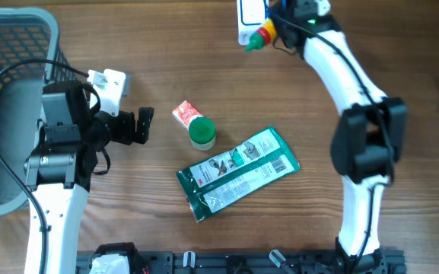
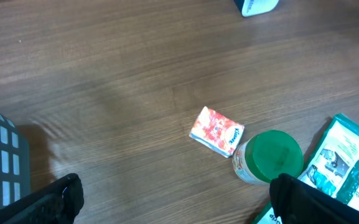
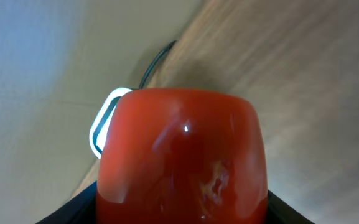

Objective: Scan the item barcode
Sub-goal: 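Hold the sauce bottle in front of the scanner window, then move the sauce bottle to the table's right edge and release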

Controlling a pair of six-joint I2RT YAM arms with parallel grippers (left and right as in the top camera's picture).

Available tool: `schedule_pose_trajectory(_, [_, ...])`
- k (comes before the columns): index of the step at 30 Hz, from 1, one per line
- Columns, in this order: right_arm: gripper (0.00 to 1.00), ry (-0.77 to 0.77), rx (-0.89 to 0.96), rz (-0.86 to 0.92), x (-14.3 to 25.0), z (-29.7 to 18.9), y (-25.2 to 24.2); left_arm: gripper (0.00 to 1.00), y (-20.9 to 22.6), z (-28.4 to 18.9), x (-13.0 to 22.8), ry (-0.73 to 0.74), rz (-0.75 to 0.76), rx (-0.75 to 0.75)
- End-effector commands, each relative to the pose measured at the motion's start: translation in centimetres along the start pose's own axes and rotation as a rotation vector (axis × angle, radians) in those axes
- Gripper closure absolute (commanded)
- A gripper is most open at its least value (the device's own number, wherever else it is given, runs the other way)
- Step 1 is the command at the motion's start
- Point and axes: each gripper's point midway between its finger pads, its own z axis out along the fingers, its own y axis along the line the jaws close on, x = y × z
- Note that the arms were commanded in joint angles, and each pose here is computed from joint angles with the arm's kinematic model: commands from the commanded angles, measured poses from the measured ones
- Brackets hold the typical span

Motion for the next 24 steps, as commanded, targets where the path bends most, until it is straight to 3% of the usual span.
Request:
schedule_pose_trajectory(1, [0.61, -0.115, -0.048, -0.021, -1.0, 1.7, 2.6, 0.0, -0.1, 0.2, 0.2, 0.004, -0.015, 0.016])
schedule_pose_trajectory(15, [0.59, -0.326, -0.161, 0.029, -3.1, 3.2, 5.1, 0.0, -0.1, 0.2, 0.2, 0.004, -0.015, 0.016])
schedule_pose_trajectory(24, [0.57, -0.332, -0.166, 0.031, -3.2, 3.1, 5.2, 0.0, -0.1, 0.2, 0.2, 0.005, -0.015, 0.017])
